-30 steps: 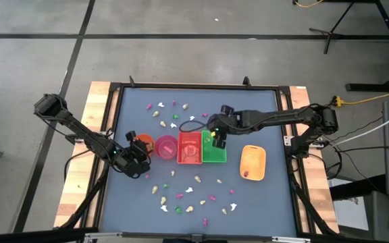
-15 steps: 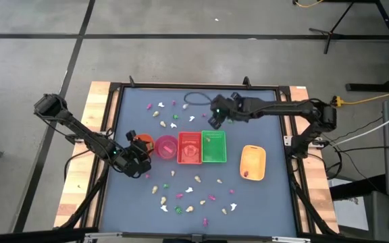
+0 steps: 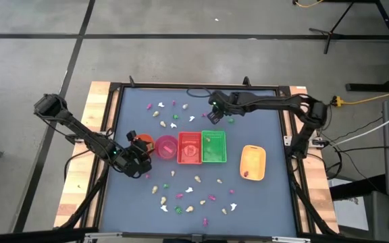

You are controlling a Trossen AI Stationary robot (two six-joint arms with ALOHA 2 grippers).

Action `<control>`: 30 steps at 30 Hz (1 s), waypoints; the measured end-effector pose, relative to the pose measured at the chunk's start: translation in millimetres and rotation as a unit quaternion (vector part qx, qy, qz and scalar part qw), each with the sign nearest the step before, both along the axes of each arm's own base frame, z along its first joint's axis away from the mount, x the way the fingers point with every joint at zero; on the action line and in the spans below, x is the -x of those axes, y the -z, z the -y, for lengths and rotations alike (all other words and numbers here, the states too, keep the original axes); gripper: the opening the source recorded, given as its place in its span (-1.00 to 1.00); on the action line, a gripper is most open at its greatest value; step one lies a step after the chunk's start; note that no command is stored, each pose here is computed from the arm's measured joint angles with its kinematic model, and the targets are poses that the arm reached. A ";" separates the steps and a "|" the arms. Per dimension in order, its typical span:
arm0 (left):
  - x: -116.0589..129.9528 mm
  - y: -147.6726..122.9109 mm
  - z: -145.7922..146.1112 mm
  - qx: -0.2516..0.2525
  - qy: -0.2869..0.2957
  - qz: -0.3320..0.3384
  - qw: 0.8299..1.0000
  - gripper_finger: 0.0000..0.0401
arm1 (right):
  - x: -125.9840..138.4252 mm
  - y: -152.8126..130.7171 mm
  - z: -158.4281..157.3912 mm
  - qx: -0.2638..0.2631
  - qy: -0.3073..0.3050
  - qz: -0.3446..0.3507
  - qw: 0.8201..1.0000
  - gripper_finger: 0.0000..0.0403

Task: Sort Halloween decoration
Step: Put the pink skeleton toy into the yellow bin

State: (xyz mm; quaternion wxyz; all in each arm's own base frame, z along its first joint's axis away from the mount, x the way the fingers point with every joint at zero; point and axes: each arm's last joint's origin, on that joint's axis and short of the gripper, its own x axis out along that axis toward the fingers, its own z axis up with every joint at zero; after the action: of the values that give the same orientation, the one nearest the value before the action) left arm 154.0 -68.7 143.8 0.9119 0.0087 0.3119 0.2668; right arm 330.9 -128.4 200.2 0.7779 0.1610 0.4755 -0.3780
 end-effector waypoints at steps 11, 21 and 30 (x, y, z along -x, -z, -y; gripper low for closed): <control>-1.2 -0.8 0.8 0.005 0.000 0.008 1.000 -0.25 | -5.8 18.1 7.4 -0.001 0.033 -0.003 0.999 -0.09; -1.2 -0.8 0.8 0.005 0.000 0.008 1.000 -0.25 | -7.1 20.7 9.0 0.013 0.060 0.005 0.998 -0.09; -2.2 -1.5 1.4 0.009 0.000 0.015 1.000 -0.25 | -11.3 43.2 9.5 0.000 0.057 -0.023 0.998 -0.09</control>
State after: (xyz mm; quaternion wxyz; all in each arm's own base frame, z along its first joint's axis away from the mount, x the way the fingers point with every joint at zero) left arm 156.1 -70.1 145.3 0.9164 -0.0031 0.3008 0.2640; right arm 342.3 -137.9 157.0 0.7440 0.1789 0.4830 -0.4257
